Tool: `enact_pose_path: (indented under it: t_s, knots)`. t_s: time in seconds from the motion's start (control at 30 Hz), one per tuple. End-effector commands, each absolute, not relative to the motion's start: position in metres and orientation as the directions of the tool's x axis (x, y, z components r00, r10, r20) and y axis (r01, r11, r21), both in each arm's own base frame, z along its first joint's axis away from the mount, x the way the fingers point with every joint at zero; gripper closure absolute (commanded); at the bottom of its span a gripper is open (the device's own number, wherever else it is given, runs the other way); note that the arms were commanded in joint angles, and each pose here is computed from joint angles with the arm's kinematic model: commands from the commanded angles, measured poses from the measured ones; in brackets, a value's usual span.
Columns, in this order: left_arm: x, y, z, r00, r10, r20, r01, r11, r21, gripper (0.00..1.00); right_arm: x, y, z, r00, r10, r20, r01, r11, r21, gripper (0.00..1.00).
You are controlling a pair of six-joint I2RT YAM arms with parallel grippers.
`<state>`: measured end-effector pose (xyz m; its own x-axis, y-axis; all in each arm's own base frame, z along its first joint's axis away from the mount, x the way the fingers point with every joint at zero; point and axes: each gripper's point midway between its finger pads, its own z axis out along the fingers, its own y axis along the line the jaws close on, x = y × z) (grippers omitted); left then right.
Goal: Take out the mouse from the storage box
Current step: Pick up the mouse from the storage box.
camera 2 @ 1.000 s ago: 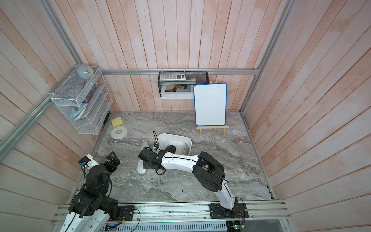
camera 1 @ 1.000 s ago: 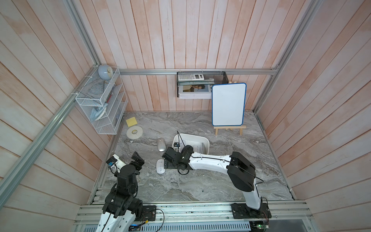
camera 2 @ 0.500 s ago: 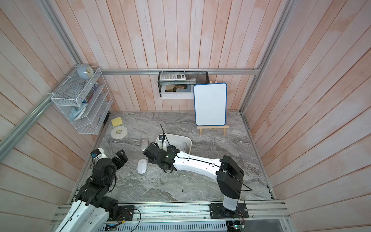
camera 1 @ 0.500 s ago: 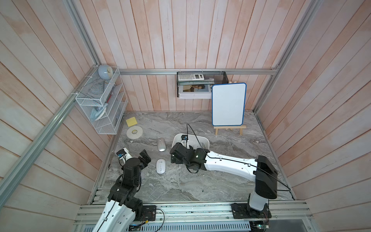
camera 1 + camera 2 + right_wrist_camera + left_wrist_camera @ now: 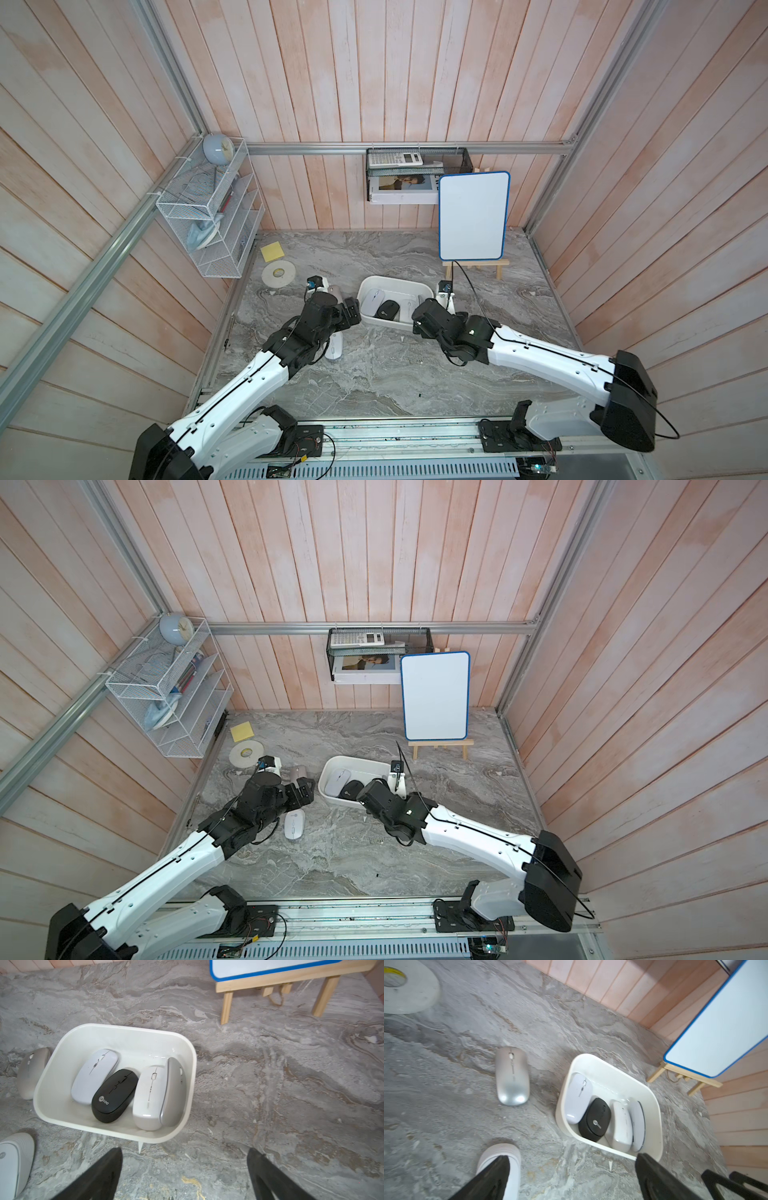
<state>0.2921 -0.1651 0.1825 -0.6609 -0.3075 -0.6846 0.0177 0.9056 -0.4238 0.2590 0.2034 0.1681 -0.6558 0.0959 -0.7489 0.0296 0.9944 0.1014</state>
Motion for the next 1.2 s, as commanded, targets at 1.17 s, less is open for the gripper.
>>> enact_pose_path:
  t_s: [1.17]
  knots:
    - [0.335,-0.369,0.101,-0.885,0.017,-0.466,0.210,0.906,-0.367,0.27,0.244,0.083,0.131,-0.571,0.125,-0.811,0.074,0.992,0.101,0.03]
